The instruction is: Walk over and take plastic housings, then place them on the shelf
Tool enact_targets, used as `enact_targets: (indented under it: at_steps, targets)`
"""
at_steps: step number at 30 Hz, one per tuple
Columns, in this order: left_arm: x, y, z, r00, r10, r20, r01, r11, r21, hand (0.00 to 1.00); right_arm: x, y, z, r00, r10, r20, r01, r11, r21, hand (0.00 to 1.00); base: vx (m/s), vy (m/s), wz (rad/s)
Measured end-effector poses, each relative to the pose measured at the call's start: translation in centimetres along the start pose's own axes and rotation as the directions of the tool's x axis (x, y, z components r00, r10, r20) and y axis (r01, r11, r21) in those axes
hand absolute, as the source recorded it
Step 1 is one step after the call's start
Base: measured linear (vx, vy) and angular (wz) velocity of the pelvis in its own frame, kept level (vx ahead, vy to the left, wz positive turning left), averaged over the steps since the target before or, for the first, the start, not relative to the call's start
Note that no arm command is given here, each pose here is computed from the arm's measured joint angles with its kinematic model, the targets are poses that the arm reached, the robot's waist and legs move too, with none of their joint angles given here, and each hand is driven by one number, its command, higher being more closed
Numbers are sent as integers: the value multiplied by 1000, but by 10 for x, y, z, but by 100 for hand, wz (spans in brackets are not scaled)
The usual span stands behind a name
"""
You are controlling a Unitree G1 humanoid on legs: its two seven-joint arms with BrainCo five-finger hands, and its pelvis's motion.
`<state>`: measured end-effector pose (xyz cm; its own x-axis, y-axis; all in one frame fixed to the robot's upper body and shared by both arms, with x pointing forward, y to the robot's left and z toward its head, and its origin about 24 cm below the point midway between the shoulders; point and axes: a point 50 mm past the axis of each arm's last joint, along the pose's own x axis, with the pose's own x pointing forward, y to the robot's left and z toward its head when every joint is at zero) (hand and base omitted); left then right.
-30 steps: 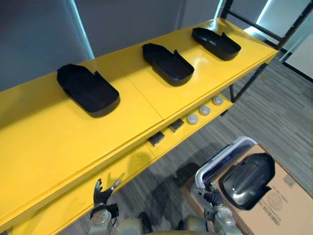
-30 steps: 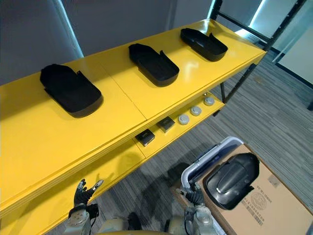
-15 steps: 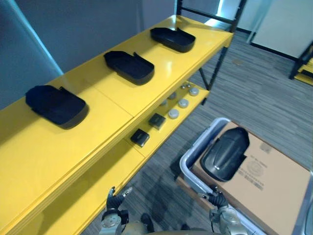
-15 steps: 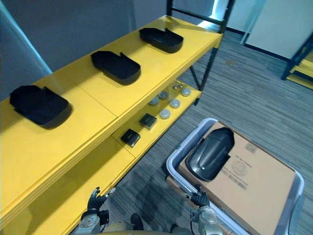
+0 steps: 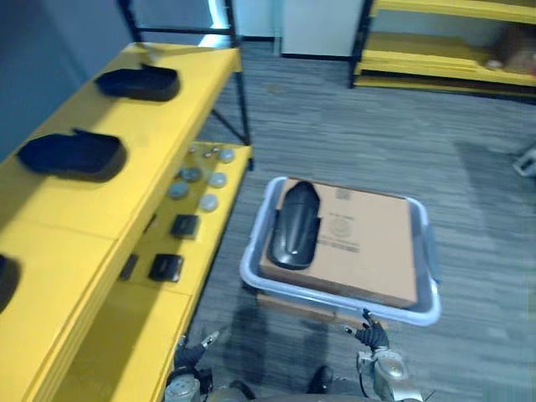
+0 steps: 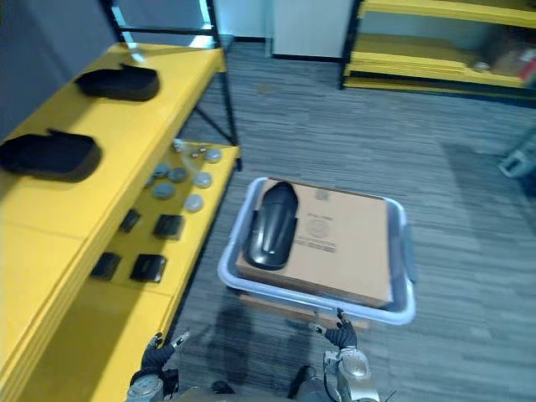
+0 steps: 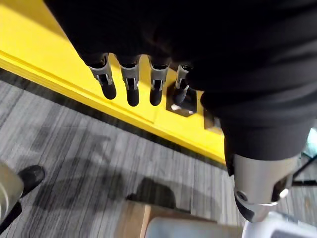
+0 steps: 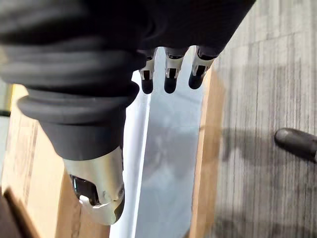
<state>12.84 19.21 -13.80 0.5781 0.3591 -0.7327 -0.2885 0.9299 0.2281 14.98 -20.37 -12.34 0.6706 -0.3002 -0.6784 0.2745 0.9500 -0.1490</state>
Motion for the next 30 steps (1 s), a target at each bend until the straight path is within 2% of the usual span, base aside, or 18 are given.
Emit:
enact_targets:
  at_steps: [6, 11, 19, 22, 25, 27, 30]
  targets:
    - [0, -3, 1, 1000, -13, 2, 13, 1000, -16, 0, -1, -11, -6, 998, -56, -20, 57, 998, 38, 0, 76, 126, -51]
    - [3, 3, 7, 1000, -6, 22, 6, 1000, 5, 0, -4, -3, -11, 998, -45, -38, 47, 996, 76, 0, 174, 144, -2]
    - [7, 25, 12, 998, 43, 51, -45, 998, 33, 0, -1, -15, -5, 995, -102, -23, 104, 979, 175, 0, 139, 59, 1]
    - [4, 28, 5, 998, 50, 32, -51, 998, 32, 0, -4, -32, -5, 985, -172, -21, 172, 957, 234, 0, 96, 12, -6]
    - [1, 31, -3, 998, 59, 10, -60, 998, 32, 0, -10, -57, 9, 960, -275, 49, 251, 925, 286, 0, 87, 30, -8]
    - [-1, 33, -8, 998, 64, 1, -64, 998, 31, 0, -16, -81, 29, 915, -383, 127, 323, 884, 337, 0, 68, 30, -12]
    - [-3, 36, -12, 997, 74, -11, -74, 997, 23, 0, -29, -100, 55, 845, -477, 241, 371, 849, 377, 0, 73, 41, -3]
